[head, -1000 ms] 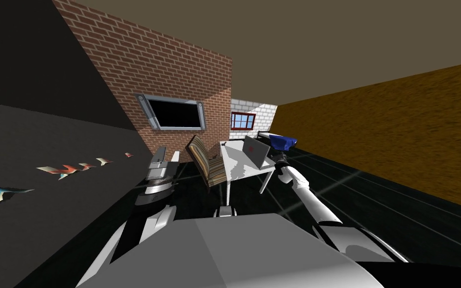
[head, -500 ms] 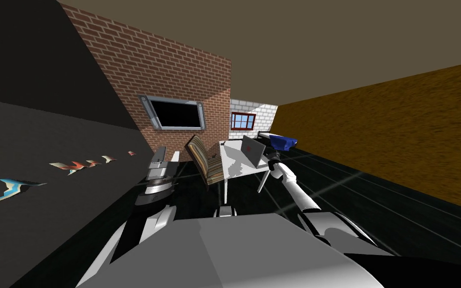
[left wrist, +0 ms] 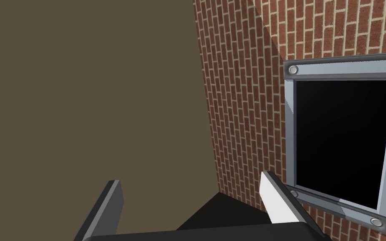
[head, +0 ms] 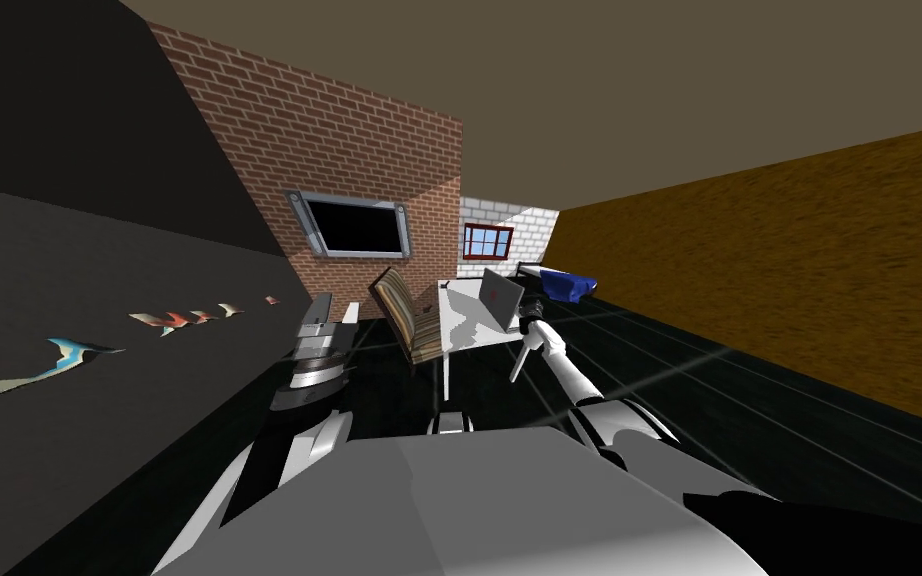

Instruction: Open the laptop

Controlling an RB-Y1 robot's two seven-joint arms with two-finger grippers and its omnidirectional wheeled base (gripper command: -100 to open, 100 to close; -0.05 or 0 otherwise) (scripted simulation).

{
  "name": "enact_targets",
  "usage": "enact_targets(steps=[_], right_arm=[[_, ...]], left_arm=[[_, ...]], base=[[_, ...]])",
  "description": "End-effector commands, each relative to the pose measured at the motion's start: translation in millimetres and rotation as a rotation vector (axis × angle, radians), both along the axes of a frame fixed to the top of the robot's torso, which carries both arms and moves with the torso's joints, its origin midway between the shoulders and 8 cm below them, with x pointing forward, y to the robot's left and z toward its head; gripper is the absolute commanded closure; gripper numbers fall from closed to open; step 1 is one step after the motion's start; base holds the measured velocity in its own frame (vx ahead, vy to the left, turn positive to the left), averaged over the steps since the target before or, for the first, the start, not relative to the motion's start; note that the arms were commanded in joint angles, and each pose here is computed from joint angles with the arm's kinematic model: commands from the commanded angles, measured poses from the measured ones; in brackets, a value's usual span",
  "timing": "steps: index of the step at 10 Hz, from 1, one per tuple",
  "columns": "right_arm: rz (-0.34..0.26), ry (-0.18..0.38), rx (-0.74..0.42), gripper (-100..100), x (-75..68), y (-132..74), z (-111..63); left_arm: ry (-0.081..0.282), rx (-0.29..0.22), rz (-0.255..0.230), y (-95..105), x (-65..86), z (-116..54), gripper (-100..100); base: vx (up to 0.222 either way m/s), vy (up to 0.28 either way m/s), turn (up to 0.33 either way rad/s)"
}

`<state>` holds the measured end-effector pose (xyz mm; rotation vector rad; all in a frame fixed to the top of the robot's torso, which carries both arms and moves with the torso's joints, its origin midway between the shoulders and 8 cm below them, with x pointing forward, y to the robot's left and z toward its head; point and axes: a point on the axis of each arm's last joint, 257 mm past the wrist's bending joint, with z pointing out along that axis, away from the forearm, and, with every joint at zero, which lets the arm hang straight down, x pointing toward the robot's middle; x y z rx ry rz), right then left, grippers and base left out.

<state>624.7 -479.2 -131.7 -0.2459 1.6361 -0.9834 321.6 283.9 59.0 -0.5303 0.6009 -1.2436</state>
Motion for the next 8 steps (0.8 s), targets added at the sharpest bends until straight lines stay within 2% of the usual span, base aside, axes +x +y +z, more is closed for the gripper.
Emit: enact_targets(steps=[1,3,4,5,6,7,8], right_arm=[[0.0,0.018,-0.002,-100,19.3,32.6,-2.0],[0.016,-0.026,-0.002,-100,31.7,43.0,26.7],[0.016,0.032,-0.045,-100,39.9,73.3,9.5],[0.018,0.034,-0.033,-100,46.8,88.0,11.0],[0.034,-0.003,-0.031,-100,56.3,99.2,35.4],[0.038,-0.014,-0.031,-100,59.0,102.1,43.3],[0.04,0.028,-0.085,-100,64.2,134.1,35.8]], left_arm=[[0.0,0.0,0.0,0.0,0.0,-0.1,0],[0.0,0.0,0.0,0.1,0.0,-0.1,0],[0.0,0.0,0.0,0.0,0.0,-0.1,0],[0.0,0.0,0.0,0.0,0.0,0.0,0],[0.0,0.0,0.0,0.1,0.0,-0.1,0],[0.0,0.0,0.0,0.0,0.0,-0.1,0],[0.0,0.0,0.0,0.0,0.0,-0.1,0]], base=[[-0.054,-0.109,0.004],[-0.007,-0.03,-0.013],[-0.053,-0.169,0.065],[-0.127,-0.205,0.078],[-0.109,-0.087,0.02],[-0.038,-0.01,-0.012],[-0.092,-0.14,0.062]])
